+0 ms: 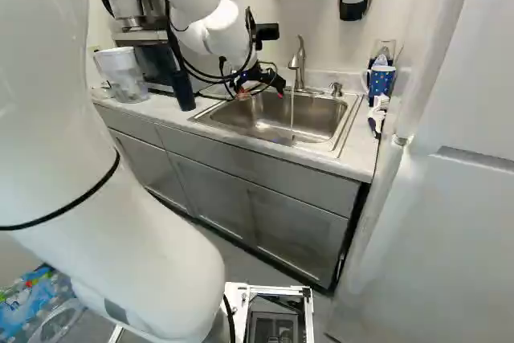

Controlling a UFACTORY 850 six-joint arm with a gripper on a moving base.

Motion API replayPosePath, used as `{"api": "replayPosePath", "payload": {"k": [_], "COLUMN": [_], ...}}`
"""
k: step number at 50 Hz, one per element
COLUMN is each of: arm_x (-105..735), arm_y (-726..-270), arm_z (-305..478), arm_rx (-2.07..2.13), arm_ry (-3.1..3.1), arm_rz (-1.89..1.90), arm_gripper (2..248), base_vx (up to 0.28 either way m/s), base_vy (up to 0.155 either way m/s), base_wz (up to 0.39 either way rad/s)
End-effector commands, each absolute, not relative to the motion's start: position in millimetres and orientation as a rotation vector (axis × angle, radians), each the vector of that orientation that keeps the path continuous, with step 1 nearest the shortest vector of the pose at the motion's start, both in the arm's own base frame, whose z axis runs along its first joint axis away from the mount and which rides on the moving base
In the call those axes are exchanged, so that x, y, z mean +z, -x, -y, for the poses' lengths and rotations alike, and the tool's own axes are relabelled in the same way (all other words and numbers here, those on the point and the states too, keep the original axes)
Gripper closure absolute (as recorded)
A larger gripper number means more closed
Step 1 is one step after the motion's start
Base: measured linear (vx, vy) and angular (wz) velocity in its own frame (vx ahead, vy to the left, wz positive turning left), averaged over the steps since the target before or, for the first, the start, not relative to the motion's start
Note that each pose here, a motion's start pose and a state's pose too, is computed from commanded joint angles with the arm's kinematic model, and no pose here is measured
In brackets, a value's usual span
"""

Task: Rinse the cup and place it in the tray

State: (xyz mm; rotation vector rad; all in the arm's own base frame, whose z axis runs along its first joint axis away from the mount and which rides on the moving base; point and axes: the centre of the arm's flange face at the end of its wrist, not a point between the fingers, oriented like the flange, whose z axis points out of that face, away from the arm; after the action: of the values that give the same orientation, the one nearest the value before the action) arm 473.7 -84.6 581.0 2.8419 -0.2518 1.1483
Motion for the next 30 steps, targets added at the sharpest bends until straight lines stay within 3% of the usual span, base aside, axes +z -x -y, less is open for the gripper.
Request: {"api": "replayPosePath", "payload": {"k": [30], "arm_x": [581], "arm_y": [-460], "arm_z": [112], "arm_rx": [1.137], "arm_ry": [-2.813], "arm_rz": [0.336], "arm_gripper": [3], "base_vx": [0.000], "base_vy": [0.000], "base_wz": [0.000]}}
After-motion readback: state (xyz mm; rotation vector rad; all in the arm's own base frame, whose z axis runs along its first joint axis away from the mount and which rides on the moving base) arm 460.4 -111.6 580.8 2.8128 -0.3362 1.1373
